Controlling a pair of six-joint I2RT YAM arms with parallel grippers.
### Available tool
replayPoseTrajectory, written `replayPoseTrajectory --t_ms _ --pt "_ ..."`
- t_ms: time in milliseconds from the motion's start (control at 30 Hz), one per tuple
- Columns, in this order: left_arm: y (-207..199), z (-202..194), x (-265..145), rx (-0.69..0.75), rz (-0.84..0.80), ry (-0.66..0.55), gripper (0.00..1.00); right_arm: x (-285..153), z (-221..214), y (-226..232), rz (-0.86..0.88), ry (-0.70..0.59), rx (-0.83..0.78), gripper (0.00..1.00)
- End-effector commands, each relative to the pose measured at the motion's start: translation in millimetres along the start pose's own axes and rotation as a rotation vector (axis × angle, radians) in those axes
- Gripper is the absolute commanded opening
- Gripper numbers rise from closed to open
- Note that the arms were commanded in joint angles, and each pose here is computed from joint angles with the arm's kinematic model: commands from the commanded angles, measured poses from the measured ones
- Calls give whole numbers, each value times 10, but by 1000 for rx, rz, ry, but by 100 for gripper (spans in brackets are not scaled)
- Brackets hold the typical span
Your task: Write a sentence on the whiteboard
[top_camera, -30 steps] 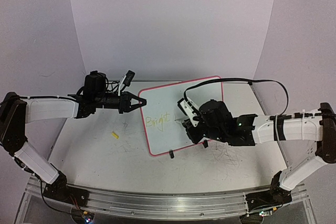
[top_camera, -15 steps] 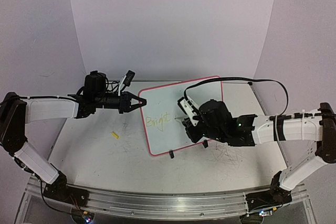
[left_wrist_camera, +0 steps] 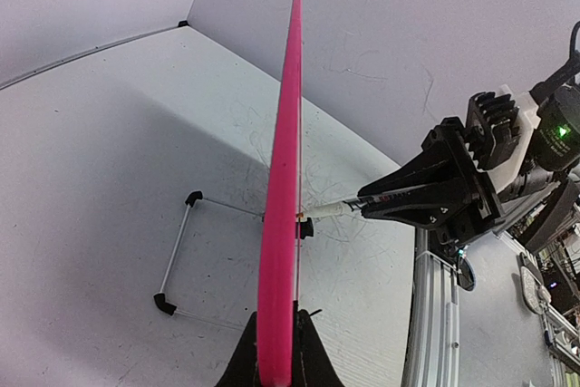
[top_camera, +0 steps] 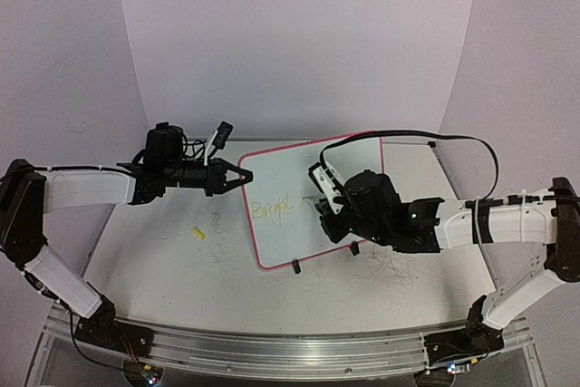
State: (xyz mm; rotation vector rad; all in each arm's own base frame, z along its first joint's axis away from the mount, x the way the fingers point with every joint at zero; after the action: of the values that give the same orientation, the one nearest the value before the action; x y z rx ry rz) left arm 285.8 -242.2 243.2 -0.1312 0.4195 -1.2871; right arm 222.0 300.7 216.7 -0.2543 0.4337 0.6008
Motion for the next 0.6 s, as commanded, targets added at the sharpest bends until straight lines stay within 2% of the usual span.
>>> replayPoseTrajectory --t_ms 0,567 --pt "37 -56 -3 119 59 26 0 -21 235 -59 -59 -83 48 0" --pt "26 -52 -2 120 55 27 0 -57 -70 -53 -21 7 73 0"
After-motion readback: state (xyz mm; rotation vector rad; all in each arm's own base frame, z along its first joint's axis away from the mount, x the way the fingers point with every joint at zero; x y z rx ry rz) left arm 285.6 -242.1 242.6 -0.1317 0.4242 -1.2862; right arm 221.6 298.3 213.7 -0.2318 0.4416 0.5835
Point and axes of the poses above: each gripper's point midway between its finger pads, its own x axis out along the fingers, its own y axis along the line the jaws close on, z = x × y, the point moved 8 cm from there along -x, back along the fingers, and after that the axes turned 6 degrees about x, right-handed, at the moved point
